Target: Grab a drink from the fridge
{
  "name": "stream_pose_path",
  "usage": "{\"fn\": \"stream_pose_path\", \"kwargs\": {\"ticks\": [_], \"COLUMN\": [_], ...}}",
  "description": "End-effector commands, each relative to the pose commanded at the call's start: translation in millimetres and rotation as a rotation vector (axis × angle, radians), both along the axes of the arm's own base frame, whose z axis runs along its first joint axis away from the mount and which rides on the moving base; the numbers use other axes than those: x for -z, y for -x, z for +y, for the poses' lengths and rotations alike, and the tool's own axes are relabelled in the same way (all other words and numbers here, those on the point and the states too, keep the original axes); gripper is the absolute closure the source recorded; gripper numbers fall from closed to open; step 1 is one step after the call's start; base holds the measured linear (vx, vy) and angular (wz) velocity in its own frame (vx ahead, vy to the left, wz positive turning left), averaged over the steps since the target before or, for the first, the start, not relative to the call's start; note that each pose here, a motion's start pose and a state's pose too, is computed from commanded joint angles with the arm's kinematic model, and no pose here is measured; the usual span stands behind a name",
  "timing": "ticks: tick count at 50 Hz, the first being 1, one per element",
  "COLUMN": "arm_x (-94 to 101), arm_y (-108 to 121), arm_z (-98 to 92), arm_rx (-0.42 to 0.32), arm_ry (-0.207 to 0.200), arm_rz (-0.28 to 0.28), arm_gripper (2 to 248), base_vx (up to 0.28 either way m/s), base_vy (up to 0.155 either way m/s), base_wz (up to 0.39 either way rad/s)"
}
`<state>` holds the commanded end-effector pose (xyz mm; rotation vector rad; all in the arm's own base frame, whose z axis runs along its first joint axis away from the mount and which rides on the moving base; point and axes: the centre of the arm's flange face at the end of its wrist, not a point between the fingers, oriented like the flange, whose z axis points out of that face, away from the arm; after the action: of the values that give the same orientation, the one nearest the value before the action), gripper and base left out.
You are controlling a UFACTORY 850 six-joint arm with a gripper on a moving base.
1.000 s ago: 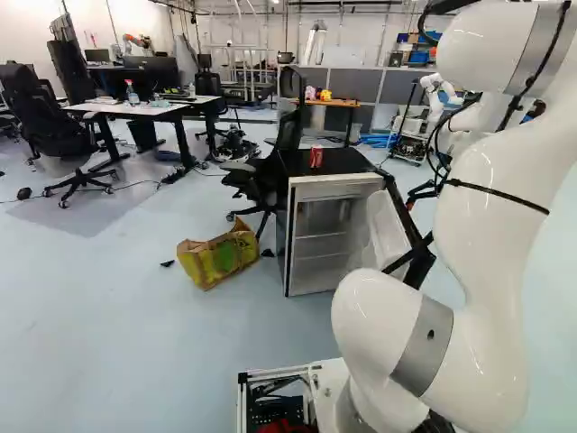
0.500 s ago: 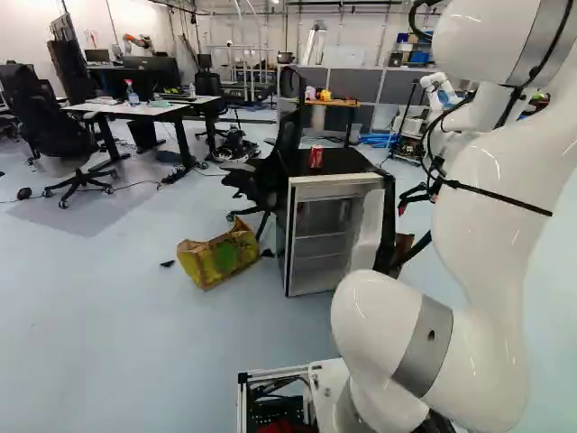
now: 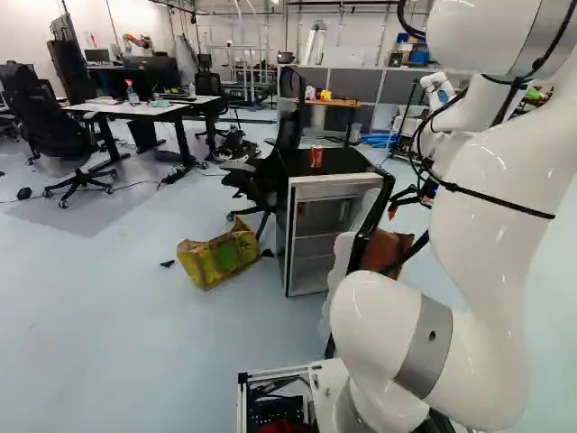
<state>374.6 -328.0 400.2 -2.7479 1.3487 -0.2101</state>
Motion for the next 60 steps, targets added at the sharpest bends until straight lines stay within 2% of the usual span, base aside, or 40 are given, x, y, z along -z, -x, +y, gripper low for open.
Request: {"fn": "stream_pose_path", "kwargs": {"ticks": [17, 35, 46, 60], "arm_x": [0.7, 1.4, 1.7, 1.6], "arm_y": [0.9, 1.4, -0.6, -8.4], "arm_z": [28.9, 58.7, 75.4, 95.2], "arm_rx": [-0.085, -0.215, -0.3, -0.404], "arm_ry": [0.013, 0.049, 0.078, 0.135], "arm_rz": [0.027, 0.068, 0.089, 0.082], "arm_gripper": [3, 3, 3, 3], "base_vx": [0.0, 0.0, 0.0, 0.0], "base_vy": [0.0, 0.0, 0.0, 0.0], "base_wz": [0.0, 0.0, 0.0, 0.0]}}
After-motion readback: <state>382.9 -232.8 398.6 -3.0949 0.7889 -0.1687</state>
